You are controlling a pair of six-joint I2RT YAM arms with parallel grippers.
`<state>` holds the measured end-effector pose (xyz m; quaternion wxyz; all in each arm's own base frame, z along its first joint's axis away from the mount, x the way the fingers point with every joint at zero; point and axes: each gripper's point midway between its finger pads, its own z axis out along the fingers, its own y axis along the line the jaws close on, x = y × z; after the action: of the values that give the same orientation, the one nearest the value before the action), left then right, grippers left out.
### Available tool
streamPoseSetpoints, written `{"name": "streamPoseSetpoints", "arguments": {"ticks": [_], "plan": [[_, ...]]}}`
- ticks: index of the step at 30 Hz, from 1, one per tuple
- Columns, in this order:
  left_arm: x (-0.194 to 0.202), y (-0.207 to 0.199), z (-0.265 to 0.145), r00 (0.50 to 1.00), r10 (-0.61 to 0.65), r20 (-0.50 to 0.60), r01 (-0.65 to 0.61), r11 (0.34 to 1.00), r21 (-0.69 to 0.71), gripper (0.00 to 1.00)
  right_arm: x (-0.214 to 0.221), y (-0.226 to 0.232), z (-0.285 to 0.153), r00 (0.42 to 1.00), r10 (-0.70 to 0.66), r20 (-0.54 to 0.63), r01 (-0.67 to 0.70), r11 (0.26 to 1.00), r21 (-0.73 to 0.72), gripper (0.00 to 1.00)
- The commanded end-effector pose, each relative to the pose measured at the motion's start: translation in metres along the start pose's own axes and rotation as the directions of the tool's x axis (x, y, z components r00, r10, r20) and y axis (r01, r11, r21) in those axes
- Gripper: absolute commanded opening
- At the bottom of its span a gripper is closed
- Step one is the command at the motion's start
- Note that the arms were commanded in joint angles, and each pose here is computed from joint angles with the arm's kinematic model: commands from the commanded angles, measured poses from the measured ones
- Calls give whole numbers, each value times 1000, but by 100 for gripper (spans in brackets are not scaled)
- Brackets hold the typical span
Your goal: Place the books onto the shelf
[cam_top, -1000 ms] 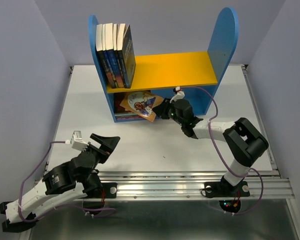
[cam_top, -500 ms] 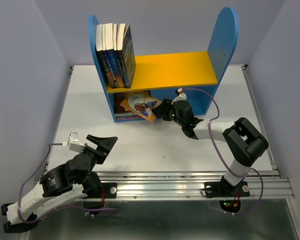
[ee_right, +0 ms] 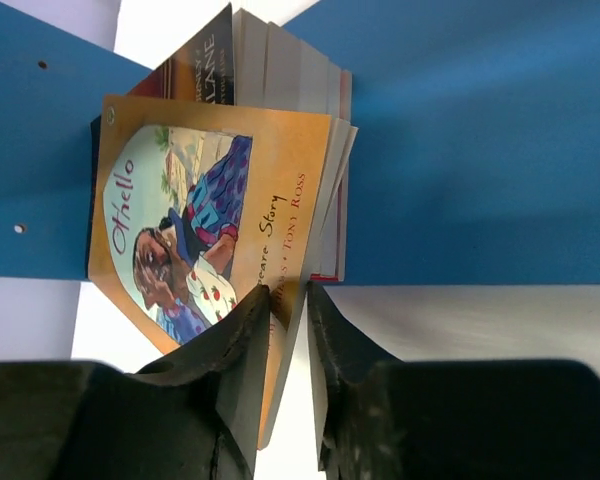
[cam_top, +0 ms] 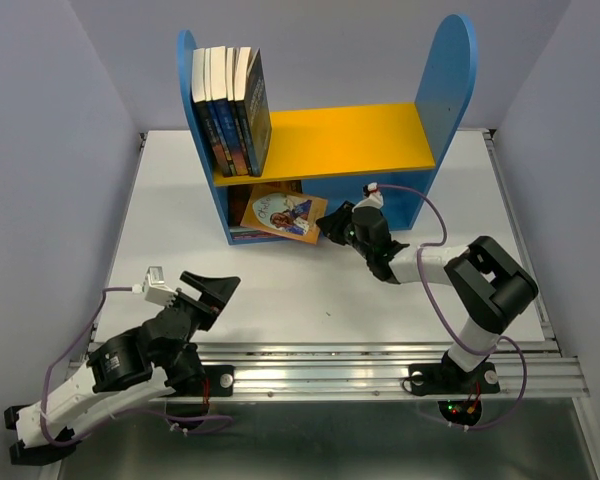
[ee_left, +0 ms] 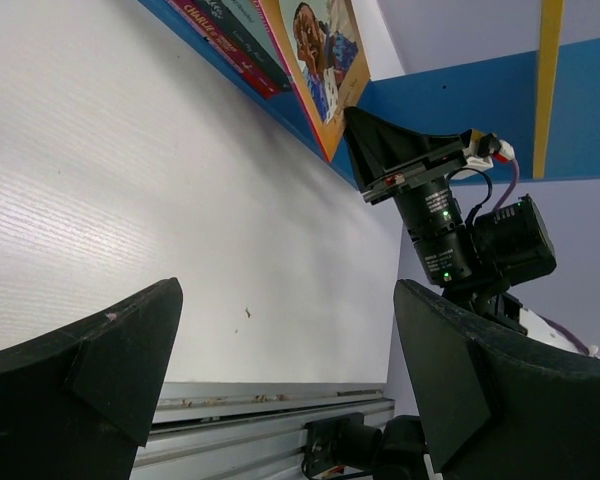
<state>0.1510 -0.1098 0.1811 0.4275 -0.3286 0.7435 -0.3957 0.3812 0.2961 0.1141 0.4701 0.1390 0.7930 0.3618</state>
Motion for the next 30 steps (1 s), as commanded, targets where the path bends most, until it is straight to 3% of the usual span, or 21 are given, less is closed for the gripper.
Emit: {"name": "streamPoseSetpoints", "arguments": {"ticks": [1,14,30], "plan": [[0,-2,4,1000,-20,15,20,1000,15,99,-33,19,0,991,44,125,-38,998,-48,23],[0,6,3,999,-40,19,40,999,7,99,-43,43,17,986,56,160,-33,989,-146,13],[-2,9,-1,998,-68,12,68,997,21,99,-47,64,41,976,-99,195,140,967,-212,10]]}}
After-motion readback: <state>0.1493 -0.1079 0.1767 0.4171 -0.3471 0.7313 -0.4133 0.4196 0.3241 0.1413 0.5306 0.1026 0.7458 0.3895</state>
